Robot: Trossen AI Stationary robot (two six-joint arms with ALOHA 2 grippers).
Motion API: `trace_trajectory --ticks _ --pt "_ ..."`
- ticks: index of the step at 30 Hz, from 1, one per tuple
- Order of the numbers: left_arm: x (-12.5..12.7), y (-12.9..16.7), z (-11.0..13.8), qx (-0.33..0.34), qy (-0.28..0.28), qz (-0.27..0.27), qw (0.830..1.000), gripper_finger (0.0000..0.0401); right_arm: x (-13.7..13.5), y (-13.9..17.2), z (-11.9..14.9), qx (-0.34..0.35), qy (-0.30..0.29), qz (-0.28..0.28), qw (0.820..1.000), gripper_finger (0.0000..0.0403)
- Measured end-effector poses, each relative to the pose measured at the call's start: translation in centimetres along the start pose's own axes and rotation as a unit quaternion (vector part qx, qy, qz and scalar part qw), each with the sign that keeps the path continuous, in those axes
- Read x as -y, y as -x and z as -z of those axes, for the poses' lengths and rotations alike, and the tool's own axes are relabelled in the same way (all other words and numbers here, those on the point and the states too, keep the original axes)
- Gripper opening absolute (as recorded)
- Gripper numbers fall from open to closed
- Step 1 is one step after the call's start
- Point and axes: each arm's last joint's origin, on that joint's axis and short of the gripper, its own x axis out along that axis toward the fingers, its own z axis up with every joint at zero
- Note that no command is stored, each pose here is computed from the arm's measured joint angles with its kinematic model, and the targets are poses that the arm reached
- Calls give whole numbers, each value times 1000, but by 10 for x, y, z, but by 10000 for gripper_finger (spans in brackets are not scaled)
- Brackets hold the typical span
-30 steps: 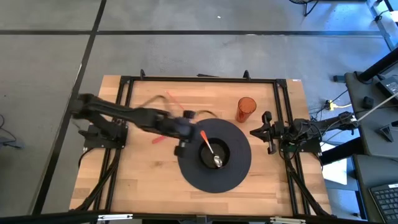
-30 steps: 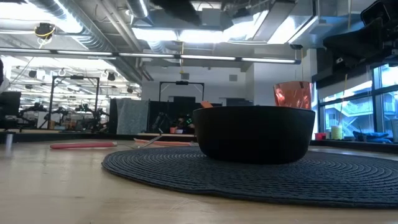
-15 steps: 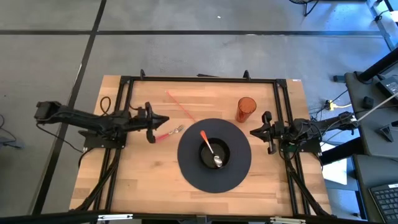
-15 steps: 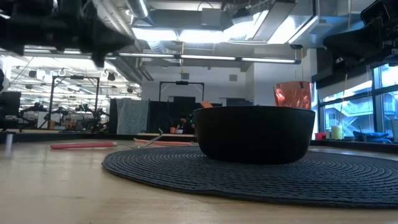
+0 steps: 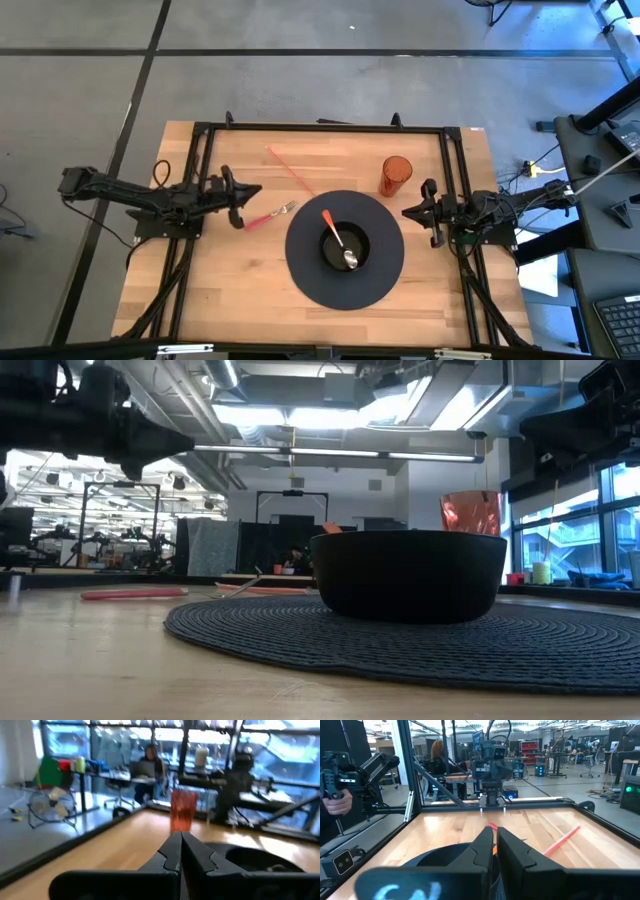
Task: Pick & Place Utensil
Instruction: Put the pink fork into the black bowl on the black mat
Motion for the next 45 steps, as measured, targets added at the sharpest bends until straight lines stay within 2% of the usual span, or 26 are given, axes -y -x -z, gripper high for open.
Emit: trace_trajectory --ticks 2,5,7,12,25,45 --pt "2 1 1 -7 -3 31 999 1 0 0 0 0 0 0 1000 26" --pt "7 2 3 -17 -43 113 993 2 0 0 0 0 -1 0 1000 26" --pt "8 2 5 -25 -63 133 989 2 0 0 0 1 -2 0 1000 26" --pt "7 2 6 -29 -68 111 991 2 0 0 0 -1 -2 0 1000 26" --pt "7 2 7 -39 -42 110 992 2 0 0 1 -3 -1 0 1000 26" --pt "7 2 7 -39 -45 110 992 1 0 0 1 -3 -1 0 1000 26"
